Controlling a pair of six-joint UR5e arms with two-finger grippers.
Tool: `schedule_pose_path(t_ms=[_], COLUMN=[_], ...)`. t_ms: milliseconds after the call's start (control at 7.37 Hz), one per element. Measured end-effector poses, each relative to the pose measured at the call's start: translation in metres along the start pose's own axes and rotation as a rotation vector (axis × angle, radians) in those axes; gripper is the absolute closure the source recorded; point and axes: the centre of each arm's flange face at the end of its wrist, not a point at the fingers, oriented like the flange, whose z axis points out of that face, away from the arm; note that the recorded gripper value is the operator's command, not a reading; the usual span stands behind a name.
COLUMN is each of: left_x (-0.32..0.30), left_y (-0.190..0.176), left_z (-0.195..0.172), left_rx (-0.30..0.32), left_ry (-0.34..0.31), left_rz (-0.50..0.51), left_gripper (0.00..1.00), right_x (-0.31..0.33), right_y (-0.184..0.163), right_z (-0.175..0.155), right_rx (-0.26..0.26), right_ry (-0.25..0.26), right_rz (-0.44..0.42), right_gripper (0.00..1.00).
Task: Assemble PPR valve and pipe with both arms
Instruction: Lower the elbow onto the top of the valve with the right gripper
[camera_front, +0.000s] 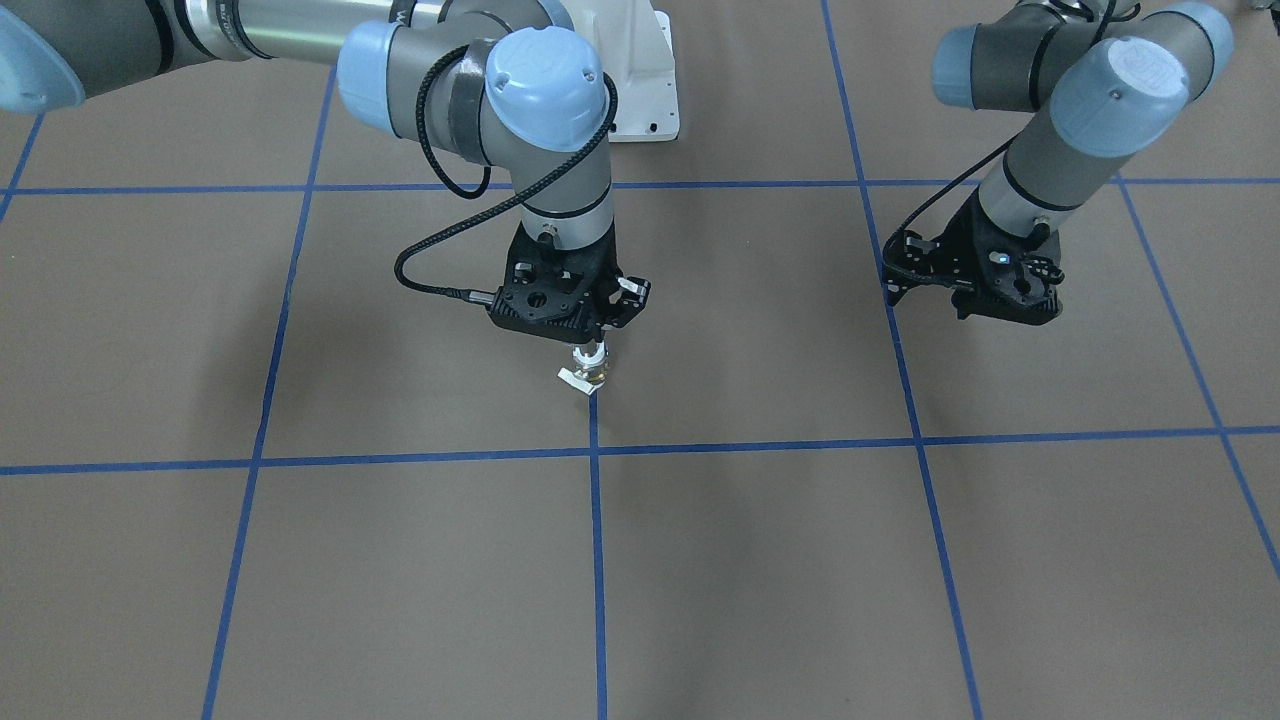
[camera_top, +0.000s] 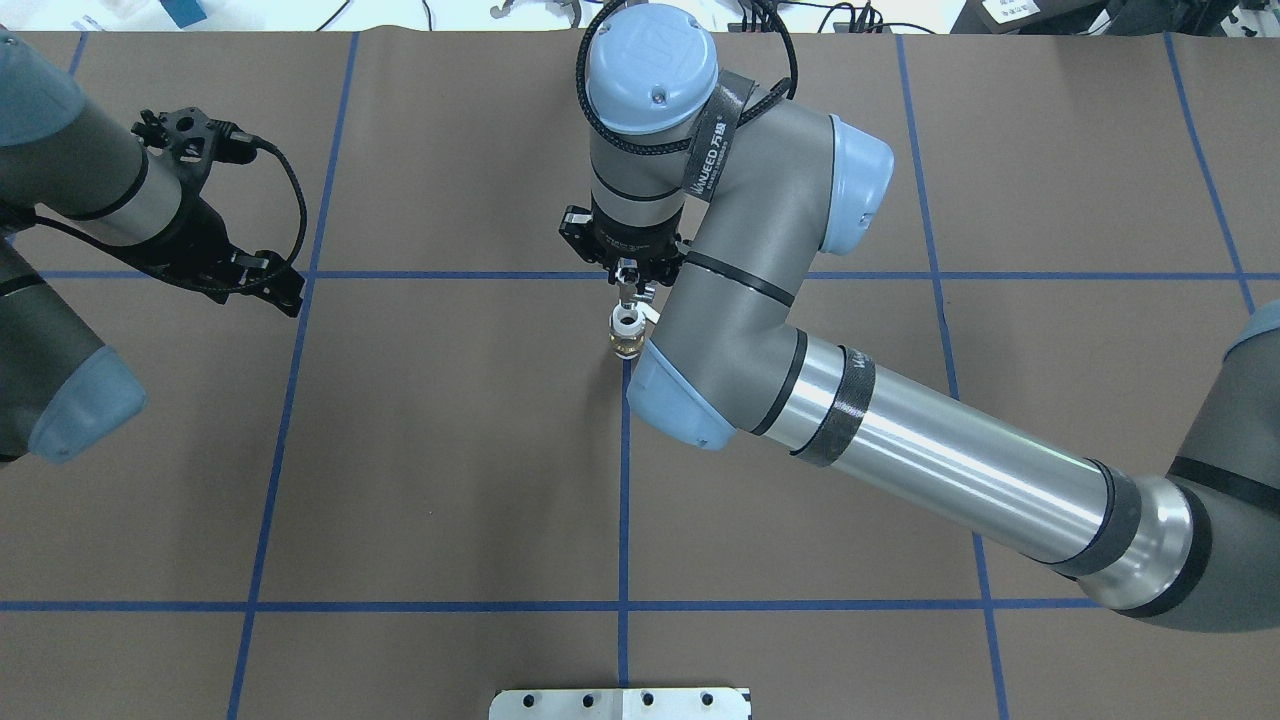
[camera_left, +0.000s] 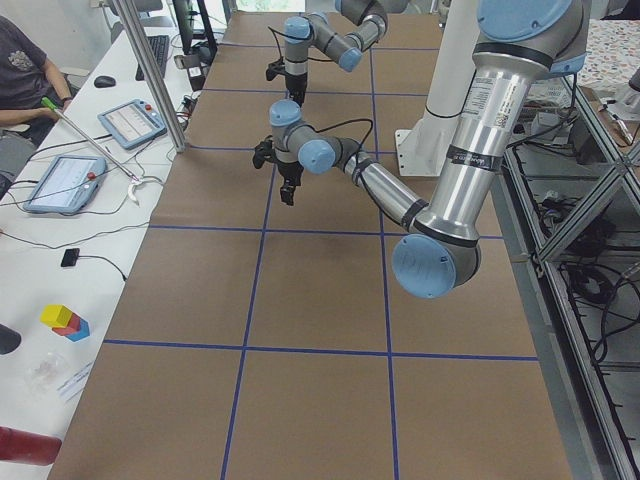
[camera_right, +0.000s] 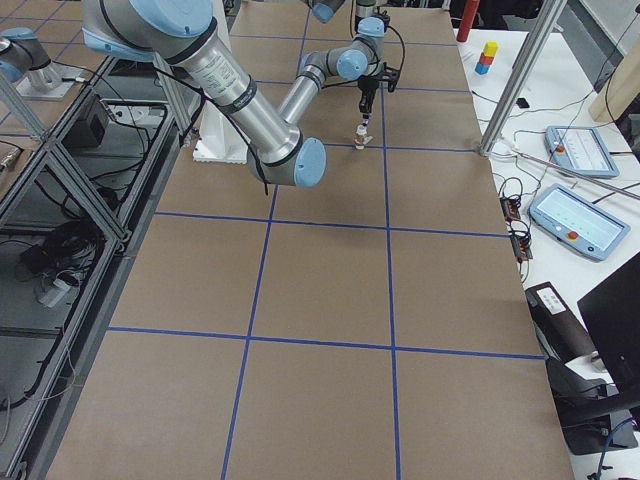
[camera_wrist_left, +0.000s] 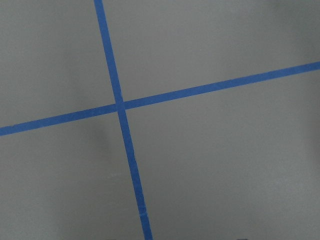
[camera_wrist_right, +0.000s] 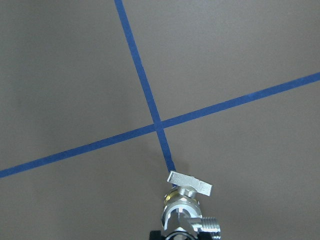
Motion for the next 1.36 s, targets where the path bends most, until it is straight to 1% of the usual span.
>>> schedule_pose_path(t_ms=[407, 814, 1357], left_x=[0.0007, 0.0012, 0.0019], left_y=[-0.0006, -0.0006, -0.0011], left_z=[-0.0002, 0.0006, 0.0002], left_rx=[0.000, -0.001, 0.000], left_ry=[0.001, 0.001, 0.002], left_rz=[0.001, 0.000, 0.000], left_gripper=[0.16, 0.16, 0.16], right_x=[0.0036, 0.0034, 0.0071], right_y=[-0.0005, 0.0021, 0.0042], right_z=[0.0027, -0.0023, 0.0025], right_rx=[-0.001, -0.002, -0.003], right_ry=[0.005, -0.006, -0.001], right_rz=[0.002, -0.002, -0.002], right_gripper=[1.00, 1.00, 1.00])
